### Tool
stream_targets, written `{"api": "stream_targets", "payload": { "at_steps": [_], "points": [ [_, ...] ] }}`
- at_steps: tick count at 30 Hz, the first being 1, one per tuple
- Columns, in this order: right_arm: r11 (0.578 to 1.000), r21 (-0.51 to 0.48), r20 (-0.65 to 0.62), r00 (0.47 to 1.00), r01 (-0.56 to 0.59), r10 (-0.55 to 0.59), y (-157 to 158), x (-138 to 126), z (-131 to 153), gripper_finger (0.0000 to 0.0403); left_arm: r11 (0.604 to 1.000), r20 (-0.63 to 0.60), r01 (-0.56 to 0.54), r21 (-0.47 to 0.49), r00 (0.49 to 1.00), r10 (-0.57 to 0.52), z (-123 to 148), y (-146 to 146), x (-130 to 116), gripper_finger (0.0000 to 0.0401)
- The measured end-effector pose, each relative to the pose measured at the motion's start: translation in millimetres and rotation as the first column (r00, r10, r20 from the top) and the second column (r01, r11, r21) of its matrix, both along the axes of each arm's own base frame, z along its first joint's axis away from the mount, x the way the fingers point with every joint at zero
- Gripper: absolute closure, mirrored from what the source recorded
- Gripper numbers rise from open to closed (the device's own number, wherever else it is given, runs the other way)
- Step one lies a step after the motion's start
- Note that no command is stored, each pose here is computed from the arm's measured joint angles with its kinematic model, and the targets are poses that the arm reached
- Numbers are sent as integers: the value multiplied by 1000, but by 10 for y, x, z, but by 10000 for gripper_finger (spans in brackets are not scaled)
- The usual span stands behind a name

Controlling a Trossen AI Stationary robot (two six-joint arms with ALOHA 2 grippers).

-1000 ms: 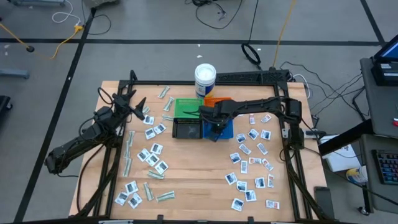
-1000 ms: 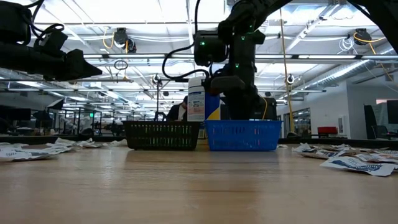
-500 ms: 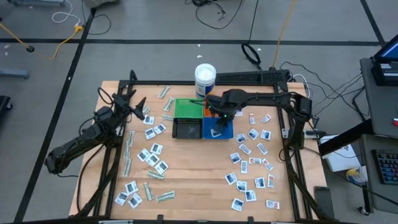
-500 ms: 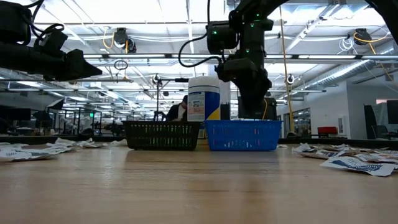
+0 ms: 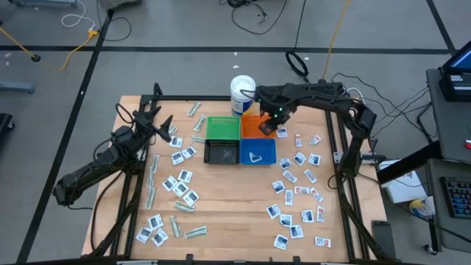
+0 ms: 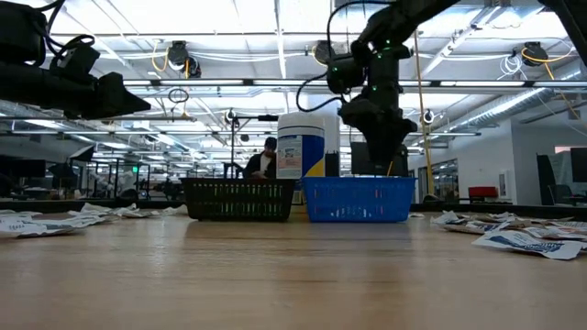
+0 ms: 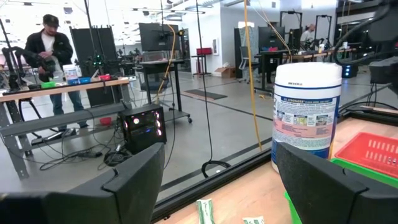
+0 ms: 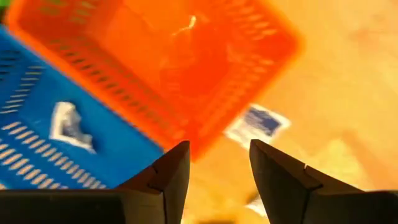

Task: Pick & Place First Aid Supplies
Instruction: Put the blue alcohol pad into the blue basket

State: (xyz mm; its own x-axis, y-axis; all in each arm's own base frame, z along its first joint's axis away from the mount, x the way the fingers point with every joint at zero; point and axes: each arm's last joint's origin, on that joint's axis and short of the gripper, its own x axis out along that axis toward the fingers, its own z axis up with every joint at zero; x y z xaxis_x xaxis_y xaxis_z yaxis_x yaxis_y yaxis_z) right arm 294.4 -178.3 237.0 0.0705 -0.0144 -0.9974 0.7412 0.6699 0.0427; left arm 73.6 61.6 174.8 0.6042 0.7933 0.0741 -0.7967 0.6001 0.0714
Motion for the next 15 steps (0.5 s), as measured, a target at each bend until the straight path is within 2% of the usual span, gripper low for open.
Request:
{"api": "stream_targets", "payload": {
  "at_steps": [9,15],
  "points": [
    [996,-2,-4,996,90,-90,-392,-280,0,243,1000,0,-1,0,1000,1,0,0,0,93],
    [988,-1,-6,988,151,-151,-531,-403,-1,243,1000,0,0,0,1000,0,1,0,0,93]
  ]
}}
